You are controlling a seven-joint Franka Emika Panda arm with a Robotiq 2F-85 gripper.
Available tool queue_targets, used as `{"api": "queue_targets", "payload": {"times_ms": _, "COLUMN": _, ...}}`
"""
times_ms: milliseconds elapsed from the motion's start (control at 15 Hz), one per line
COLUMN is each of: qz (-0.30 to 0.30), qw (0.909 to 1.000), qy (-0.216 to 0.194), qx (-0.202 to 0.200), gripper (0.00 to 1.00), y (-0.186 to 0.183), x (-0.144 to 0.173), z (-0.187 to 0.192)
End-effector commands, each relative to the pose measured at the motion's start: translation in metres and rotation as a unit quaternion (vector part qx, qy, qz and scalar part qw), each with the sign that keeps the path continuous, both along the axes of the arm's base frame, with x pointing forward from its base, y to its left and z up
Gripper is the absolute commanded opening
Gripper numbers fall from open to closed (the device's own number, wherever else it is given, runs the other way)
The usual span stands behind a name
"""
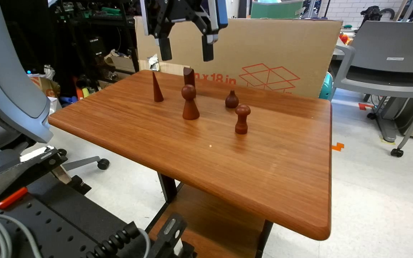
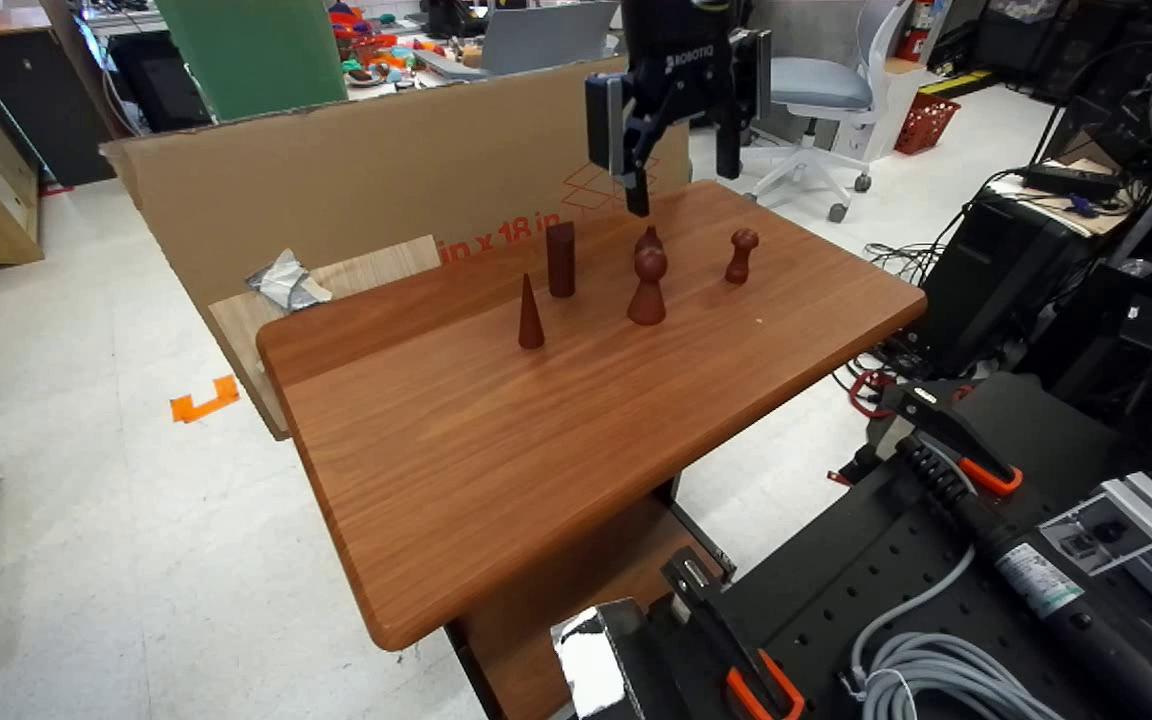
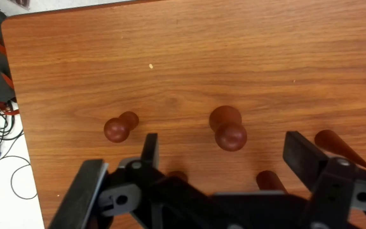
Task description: Move one brown piece to the left
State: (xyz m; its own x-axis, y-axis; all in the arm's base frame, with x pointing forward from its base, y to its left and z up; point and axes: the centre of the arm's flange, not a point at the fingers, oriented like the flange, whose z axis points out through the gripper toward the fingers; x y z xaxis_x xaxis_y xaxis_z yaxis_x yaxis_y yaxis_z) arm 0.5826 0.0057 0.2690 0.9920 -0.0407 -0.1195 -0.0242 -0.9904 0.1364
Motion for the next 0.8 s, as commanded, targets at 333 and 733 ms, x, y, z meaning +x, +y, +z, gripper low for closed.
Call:
{"api": "queue_targets", "payload": {"times_ms": 333, "qz": -0.01, "qw": 0.9985, "qy": 0.046, "qx": -0.027, "gripper": 1.0, "y": 0.007, "x": 0.029, "z": -0.038}}
{"api": "queue_targets", "payload": {"times_ms": 733, "qz": -0.012, "qw": 0.9967, "qy": 0.07, "qx": -0.039, "gripper": 0.99, "y": 0.013, "x": 0.037, "z": -0.053}}
